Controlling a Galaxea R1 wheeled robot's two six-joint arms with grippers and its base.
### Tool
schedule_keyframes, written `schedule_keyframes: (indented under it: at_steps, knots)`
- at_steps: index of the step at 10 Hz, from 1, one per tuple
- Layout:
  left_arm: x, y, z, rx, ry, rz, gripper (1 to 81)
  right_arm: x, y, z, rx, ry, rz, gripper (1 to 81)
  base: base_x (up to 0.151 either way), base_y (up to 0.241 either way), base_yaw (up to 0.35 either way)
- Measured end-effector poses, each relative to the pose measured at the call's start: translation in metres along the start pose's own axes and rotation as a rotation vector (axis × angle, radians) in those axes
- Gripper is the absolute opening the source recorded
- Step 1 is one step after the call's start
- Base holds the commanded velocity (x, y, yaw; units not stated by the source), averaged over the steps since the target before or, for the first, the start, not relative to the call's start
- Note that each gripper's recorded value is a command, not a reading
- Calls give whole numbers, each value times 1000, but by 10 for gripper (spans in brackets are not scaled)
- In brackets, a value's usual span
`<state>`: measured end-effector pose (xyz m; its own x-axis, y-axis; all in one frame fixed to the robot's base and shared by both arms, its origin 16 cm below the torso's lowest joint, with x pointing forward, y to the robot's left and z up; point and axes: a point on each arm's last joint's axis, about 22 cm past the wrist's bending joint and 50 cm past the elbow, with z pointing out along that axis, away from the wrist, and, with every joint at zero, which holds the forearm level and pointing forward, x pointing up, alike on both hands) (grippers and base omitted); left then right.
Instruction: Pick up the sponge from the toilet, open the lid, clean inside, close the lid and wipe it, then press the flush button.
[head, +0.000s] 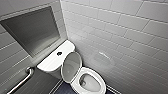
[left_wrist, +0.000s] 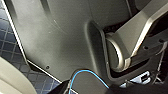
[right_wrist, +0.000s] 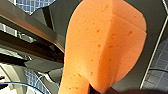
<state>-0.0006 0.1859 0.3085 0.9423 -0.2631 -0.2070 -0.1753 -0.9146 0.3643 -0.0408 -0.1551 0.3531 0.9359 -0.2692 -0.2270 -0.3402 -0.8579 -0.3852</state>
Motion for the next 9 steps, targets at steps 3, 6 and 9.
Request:
schedule_keyframes:
  at_steps: [3, 6, 9]
  knots:
    - [-2, -1, 0, 4, -2, 3, 811, -2, -3, 5, -9, 1, -4, 10, 0, 0, 0]
    - [-4, -6, -1, 10, -5, 3, 811, -2, -1, 4, -12, 1, -7, 10, 22, 0, 0]
    - [0, -7, -1, 11, 2, 5, 811, -2, -1, 4, -13, 3, -9, 10, 77, 0, 0]
